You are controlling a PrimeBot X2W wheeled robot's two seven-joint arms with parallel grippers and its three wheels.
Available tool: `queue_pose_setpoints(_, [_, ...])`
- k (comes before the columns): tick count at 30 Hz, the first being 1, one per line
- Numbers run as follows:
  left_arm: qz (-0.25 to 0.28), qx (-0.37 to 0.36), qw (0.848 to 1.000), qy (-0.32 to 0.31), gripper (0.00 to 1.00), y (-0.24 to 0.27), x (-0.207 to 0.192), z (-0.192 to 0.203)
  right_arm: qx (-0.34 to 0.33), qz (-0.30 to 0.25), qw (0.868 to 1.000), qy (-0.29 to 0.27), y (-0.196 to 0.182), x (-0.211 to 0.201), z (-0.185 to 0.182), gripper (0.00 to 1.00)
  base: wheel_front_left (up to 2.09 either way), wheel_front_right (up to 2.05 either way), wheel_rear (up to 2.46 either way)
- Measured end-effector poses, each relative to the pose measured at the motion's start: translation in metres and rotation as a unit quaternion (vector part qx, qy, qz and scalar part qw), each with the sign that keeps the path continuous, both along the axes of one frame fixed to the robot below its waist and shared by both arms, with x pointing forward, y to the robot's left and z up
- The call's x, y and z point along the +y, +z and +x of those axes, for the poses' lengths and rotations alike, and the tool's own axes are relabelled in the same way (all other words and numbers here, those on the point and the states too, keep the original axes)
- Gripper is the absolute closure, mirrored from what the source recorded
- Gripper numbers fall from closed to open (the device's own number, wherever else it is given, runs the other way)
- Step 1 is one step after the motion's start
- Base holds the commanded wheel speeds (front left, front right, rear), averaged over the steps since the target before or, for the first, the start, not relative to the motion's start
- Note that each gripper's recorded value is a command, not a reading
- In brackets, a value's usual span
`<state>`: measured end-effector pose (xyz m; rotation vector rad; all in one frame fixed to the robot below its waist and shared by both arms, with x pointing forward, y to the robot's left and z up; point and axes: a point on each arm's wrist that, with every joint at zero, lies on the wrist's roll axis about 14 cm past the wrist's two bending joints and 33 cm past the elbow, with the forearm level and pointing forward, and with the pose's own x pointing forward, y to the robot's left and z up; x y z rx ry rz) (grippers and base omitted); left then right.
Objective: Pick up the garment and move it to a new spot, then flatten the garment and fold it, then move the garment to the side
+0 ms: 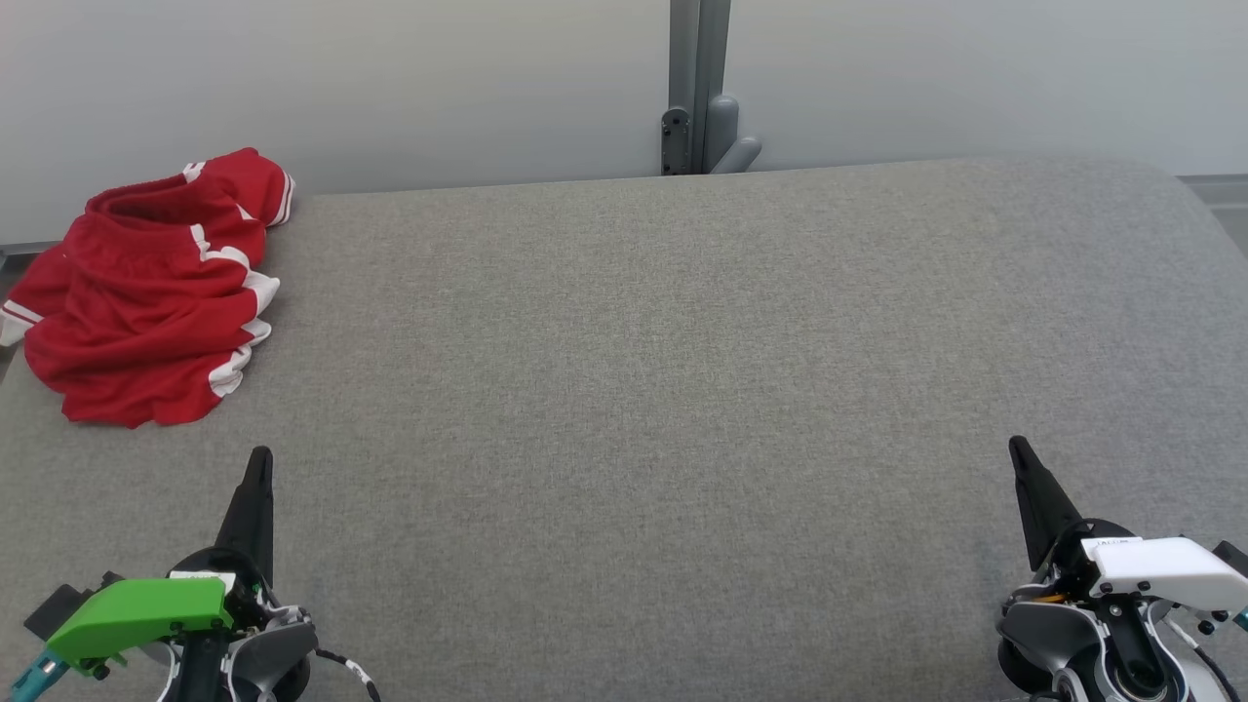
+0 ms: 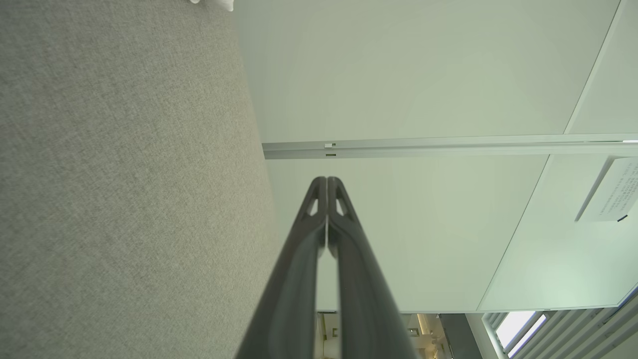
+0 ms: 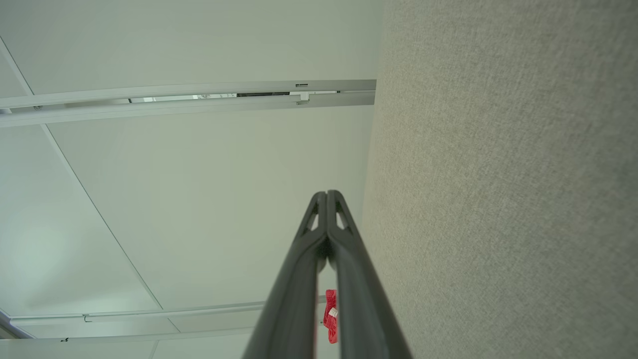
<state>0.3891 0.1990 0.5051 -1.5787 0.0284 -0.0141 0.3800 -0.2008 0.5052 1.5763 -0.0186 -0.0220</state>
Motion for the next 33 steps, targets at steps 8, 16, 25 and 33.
queue_pose_setpoints(8, [0.000,0.000,1.000,0.000,1.00,0.0000,0.0000,0.0000,0.000,0.000,1.000,0.000,0.0000,0.0000,0.0000,1.00,0.00,0.00,0.00])
queue_pose_setpoints(16, [0.000,0.000,1.000,0.000,1.00,0.0000,0.0000,0.0000,0.000,0.000,1.000,0.000,0.0000,0.0000,0.0000,1.00,0.00,0.00,0.00])
queue_pose_setpoints(25, [0.000,0.000,1.000,0.000,1.00,0.0000,0.0000,0.0000,0.000,0.000,1.000,0.000,0.0000,0.0000,0.0000,1.00,0.00,0.00,0.00])
queue_pose_setpoints(33, [0.000,0.000,1.000,0.000,1.00,0.0000,0.0000,0.0000,0.000,0.000,1.000,0.000,0.0000,0.0000,0.0000,1.00,0.00,0.00,0.00])
